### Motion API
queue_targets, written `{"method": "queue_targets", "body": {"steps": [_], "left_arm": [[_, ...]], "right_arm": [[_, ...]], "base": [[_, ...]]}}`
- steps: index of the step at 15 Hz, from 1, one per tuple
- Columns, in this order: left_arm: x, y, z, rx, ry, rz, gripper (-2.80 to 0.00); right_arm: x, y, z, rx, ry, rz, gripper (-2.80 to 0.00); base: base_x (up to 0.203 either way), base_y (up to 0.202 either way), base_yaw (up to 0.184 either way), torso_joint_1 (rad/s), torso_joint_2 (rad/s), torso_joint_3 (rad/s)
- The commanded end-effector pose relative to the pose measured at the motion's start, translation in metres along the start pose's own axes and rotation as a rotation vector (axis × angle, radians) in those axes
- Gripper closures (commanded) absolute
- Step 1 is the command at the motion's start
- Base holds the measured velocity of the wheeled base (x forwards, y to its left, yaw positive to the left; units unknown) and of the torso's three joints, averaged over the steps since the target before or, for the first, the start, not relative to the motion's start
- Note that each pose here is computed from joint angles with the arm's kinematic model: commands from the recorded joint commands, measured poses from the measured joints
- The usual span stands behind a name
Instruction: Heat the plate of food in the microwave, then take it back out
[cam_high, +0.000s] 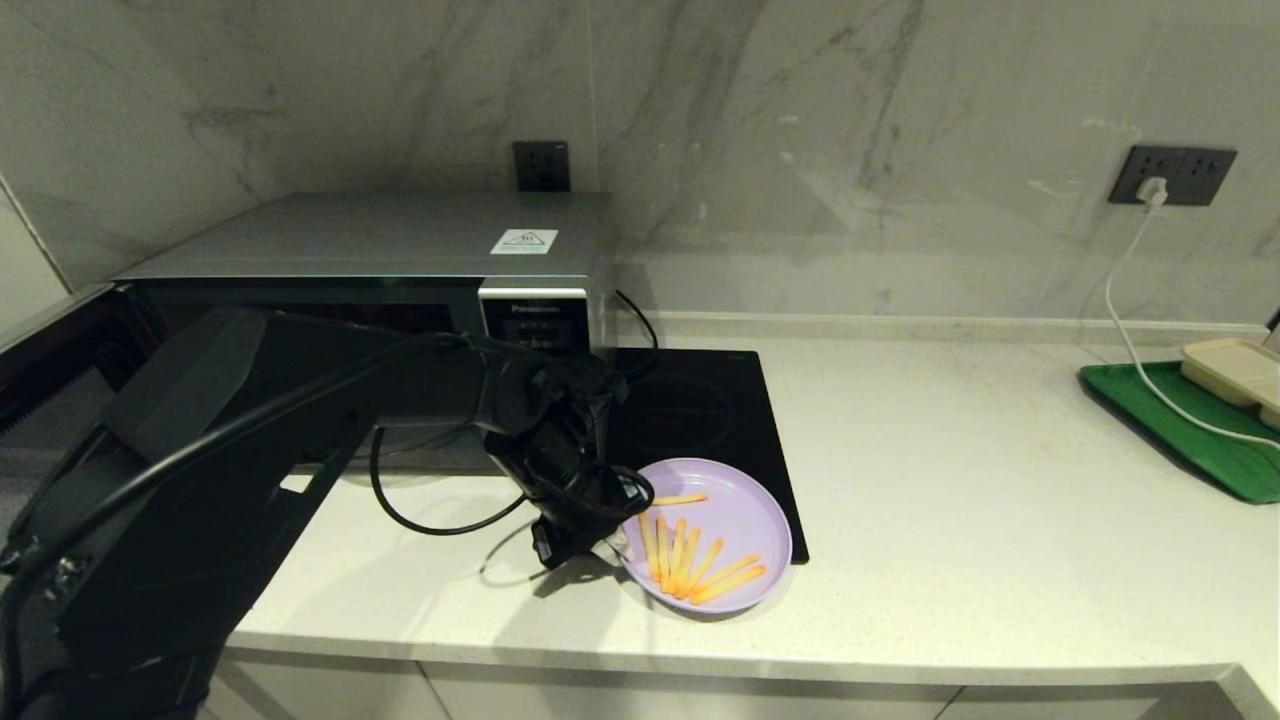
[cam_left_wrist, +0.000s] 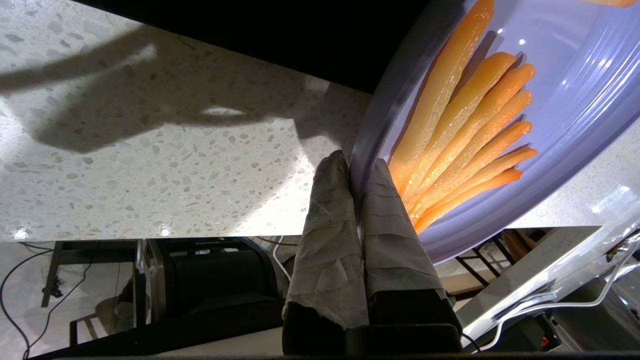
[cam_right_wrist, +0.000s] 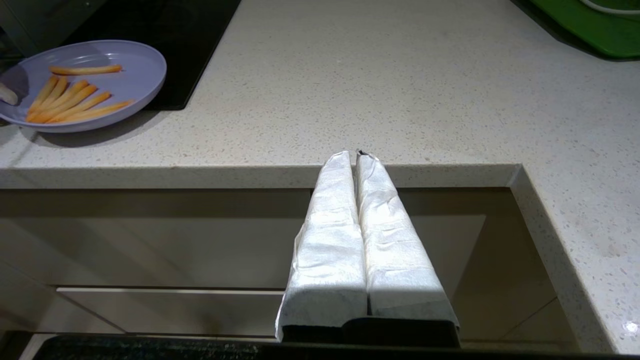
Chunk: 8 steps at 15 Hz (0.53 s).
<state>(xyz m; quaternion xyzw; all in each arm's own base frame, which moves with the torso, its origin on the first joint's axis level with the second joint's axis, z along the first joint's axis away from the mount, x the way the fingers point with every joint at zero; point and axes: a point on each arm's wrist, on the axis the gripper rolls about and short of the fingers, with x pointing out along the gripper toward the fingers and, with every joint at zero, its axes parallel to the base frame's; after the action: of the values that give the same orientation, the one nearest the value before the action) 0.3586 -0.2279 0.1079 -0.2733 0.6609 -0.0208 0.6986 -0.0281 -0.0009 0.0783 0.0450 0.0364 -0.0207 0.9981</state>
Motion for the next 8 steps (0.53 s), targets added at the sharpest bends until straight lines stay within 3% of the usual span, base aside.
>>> {"method": "queue_targets", "body": {"steps": [1,5,6,8], "left_arm": [[0.0000,0.0002,-0.0003,-0.007,0.004,0.002,0.00],[0.0012,0.0008,-0.0001,-0.010,0.003,0.007,0.00],[0.0019,0.0009,0.0000,-0.010,0.002,0.009,-2.80],[0.0004,0.0001,0.0000,-0.011,0.001,0.004,-2.80]], "right_arm": [[0.0001,0.0000,-0.0001,0.000,0.002,0.000,0.00],[0.0000,0.0000,-0.0001,0.000,0.001,0.000,0.00],[0.0001,0.0000,-0.0001,0.000,0.002,0.000,0.00],[0.0001,0.0000,-0.0001,0.000,0.002,0.000,0.00]], "base": [[0.000,0.000,0.000,0.000,0.00,0.000],[0.000,0.000,0.000,0.000,0.00,0.000],[0.000,0.000,0.000,0.000,0.00,0.000],[0.000,0.000,0.000,0.000,0.00,0.000]]}}
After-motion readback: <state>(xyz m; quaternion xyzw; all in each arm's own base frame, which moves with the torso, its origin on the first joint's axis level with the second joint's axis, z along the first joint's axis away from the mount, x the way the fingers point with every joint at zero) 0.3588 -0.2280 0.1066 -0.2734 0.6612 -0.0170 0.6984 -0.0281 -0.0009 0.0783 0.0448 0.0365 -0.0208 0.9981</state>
